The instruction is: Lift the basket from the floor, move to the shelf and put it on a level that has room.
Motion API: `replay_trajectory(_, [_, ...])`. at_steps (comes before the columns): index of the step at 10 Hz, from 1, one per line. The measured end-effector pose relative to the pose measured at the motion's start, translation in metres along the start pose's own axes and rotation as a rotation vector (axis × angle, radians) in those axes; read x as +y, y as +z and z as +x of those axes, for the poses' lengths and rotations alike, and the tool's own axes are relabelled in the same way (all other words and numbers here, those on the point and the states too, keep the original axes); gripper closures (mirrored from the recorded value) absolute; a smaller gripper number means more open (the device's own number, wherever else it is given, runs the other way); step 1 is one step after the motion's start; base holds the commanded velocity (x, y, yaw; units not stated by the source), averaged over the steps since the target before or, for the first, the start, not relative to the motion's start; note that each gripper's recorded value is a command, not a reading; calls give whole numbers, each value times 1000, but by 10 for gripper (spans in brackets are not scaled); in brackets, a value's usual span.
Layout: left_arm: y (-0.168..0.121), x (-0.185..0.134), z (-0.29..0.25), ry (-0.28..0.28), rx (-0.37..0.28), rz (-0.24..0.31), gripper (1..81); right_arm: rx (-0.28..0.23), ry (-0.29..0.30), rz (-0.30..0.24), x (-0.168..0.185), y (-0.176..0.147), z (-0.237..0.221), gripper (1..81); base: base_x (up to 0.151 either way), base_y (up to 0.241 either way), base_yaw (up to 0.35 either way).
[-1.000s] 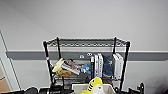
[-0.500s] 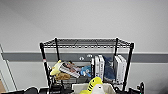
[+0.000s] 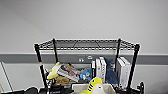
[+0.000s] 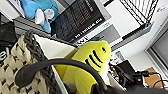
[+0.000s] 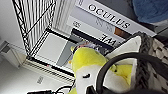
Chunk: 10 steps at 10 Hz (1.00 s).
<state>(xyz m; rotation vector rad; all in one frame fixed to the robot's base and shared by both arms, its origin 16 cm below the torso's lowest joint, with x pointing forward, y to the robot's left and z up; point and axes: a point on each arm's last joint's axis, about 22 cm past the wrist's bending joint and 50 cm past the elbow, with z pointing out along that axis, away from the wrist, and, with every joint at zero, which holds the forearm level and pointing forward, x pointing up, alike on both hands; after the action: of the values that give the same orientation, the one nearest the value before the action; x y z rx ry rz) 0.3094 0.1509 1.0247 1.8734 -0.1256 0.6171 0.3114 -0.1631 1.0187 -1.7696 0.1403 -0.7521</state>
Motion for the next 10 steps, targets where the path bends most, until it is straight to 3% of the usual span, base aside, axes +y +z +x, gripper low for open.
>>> replay_trajectory(10, [-6, 28, -24, -4, -26, -47, 811, -6, 8, 31, -27, -21, -19, 811, 0, 0, 0])
